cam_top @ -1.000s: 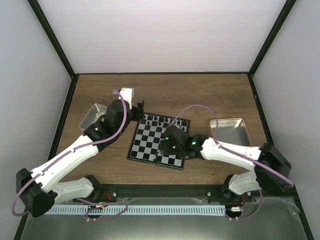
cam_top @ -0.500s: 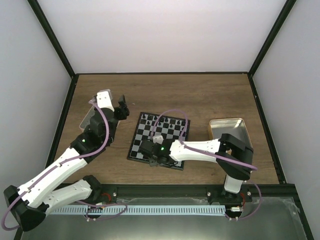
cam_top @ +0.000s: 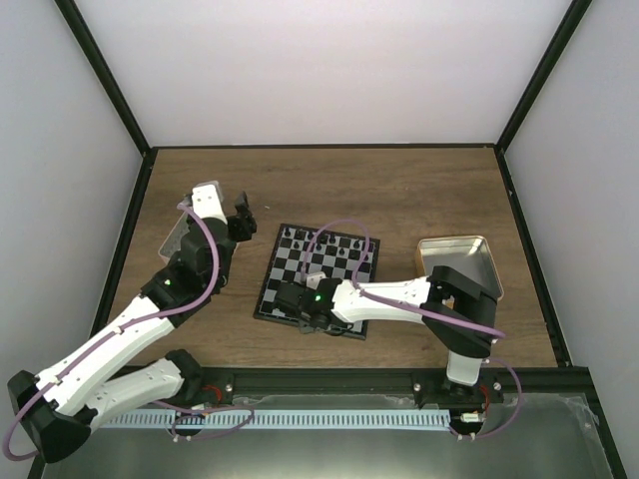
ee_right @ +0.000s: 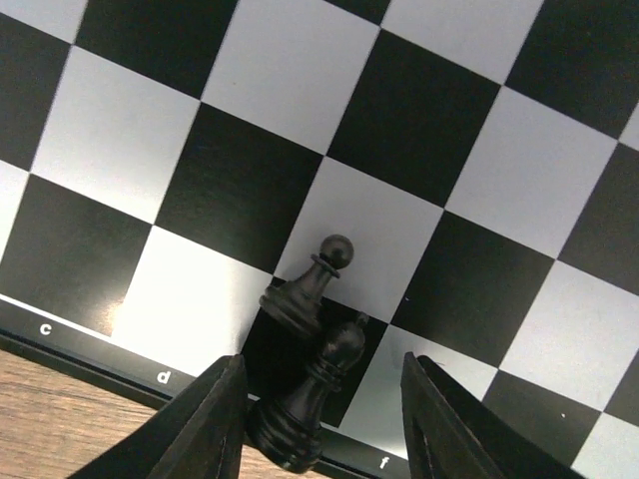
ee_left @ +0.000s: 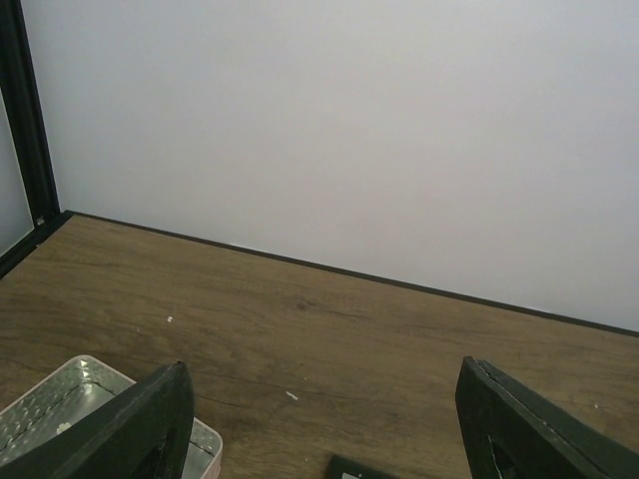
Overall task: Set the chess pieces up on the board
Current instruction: Pick up the chess piece from the chessboard.
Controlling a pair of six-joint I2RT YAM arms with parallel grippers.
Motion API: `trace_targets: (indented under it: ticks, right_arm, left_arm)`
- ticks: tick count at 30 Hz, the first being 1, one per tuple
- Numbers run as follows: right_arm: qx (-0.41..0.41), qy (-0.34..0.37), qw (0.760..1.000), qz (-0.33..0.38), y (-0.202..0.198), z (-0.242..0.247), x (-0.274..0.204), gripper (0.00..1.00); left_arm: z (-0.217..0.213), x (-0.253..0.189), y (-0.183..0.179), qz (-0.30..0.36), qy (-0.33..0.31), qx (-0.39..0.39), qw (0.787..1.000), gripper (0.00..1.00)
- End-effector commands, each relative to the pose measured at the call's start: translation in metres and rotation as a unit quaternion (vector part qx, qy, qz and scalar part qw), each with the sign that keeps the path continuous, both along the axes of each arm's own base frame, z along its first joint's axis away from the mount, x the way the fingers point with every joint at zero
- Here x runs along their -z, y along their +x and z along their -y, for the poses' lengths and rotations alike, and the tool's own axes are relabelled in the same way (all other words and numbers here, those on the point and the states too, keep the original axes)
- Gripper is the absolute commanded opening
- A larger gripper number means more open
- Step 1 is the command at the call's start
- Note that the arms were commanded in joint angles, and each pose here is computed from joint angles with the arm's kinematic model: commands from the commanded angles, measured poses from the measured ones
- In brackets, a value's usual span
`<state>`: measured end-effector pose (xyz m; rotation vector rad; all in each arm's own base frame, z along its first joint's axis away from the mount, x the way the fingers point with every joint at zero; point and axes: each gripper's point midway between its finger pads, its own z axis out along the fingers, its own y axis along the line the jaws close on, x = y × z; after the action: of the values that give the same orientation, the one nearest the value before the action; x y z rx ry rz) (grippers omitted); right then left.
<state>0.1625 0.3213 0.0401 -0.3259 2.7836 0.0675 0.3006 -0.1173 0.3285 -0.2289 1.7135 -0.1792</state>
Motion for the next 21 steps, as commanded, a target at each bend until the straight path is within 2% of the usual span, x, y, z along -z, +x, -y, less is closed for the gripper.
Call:
trace_targets:
  ticks: [1, 10, 19, 21]
  right_arm:
    - [0.014, -0.006, 1.0, 0.01, -0.001, 0.005, -0.007, 0.42]
    - [0.019, -0.002, 1.0, 0.002, -0.006, 0.013, -0.004, 0.25]
    - [0.029, 0.001, 1.0, 0.003, -0.007, 0.019, -0.008, 0.24]
    - [0.029, -0.001, 1.0, 0.0, -0.008, 0.02, -0.007, 0.28]
  left_arm:
    - [-0.002, 0.001, 0.002, 0.003, -0.007, -0.007, 1.0, 0.74]
    - [0.002, 0.005, 0.004, -0.003, -0.01, -0.002, 1.0, 0.74]
    - [0.006, 0.006, 0.005, -0.006, -0.014, 0.006, 1.0, 0.74]
    - [0.007, 0.007, 0.005, -0.007, -0.014, 0.008, 1.0, 0.74]
